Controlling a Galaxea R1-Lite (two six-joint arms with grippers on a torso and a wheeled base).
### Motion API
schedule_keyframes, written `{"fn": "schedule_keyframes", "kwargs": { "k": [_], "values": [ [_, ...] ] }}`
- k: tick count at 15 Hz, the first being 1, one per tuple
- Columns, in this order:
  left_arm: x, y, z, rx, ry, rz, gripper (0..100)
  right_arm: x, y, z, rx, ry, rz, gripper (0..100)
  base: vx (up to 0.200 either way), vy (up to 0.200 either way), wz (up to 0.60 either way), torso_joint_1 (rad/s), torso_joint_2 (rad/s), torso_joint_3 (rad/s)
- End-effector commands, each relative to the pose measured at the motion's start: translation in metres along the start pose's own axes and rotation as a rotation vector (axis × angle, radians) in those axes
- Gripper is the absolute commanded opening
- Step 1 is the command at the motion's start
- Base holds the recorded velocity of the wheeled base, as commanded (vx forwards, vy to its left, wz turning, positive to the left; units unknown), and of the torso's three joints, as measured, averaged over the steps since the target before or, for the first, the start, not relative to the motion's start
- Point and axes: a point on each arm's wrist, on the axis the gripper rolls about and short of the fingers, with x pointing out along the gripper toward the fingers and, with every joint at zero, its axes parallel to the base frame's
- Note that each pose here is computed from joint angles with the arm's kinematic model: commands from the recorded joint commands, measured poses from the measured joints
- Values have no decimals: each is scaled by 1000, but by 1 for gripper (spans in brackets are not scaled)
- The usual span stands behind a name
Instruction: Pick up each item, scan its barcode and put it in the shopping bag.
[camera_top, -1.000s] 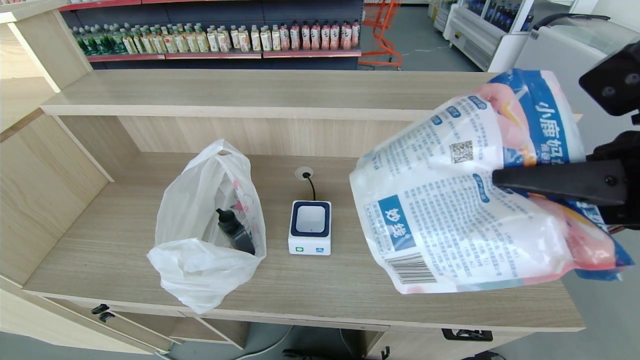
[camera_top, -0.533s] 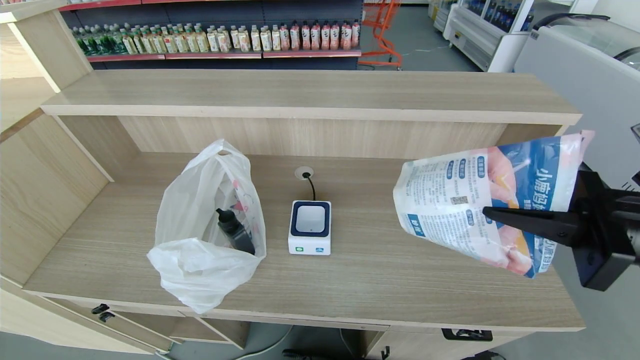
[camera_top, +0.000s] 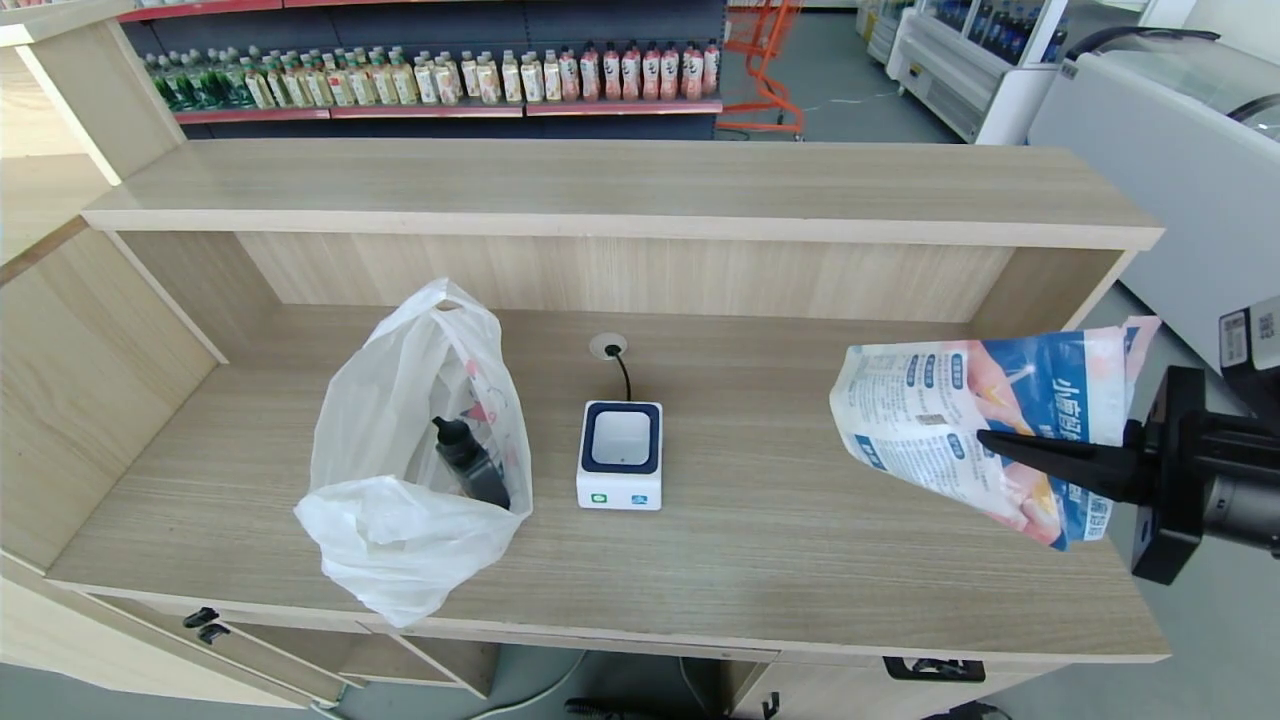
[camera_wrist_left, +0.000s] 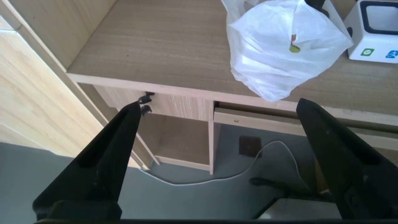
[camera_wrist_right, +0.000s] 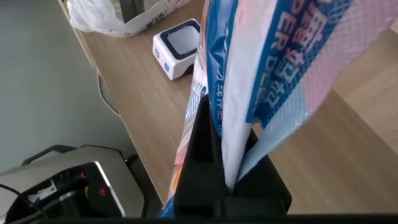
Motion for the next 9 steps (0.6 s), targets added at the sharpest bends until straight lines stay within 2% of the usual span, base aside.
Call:
{"fn": "schedule_keyframes", "kwargs": {
  "k": [1,7,9],
  "values": [
    [0,0,0,2,0,1,100,-2,3,-1,1,0,4,0,0,0,0,0,0,0],
    [0,0,0,2,0,1,100,-7,8,0,0,-13,14,0,0,0,0,0,0,0],
    [0,0,0,1,0,1,100,-9,9,3,1,-29,21,0,0,200,0,-2,2,7]
  ]
}}
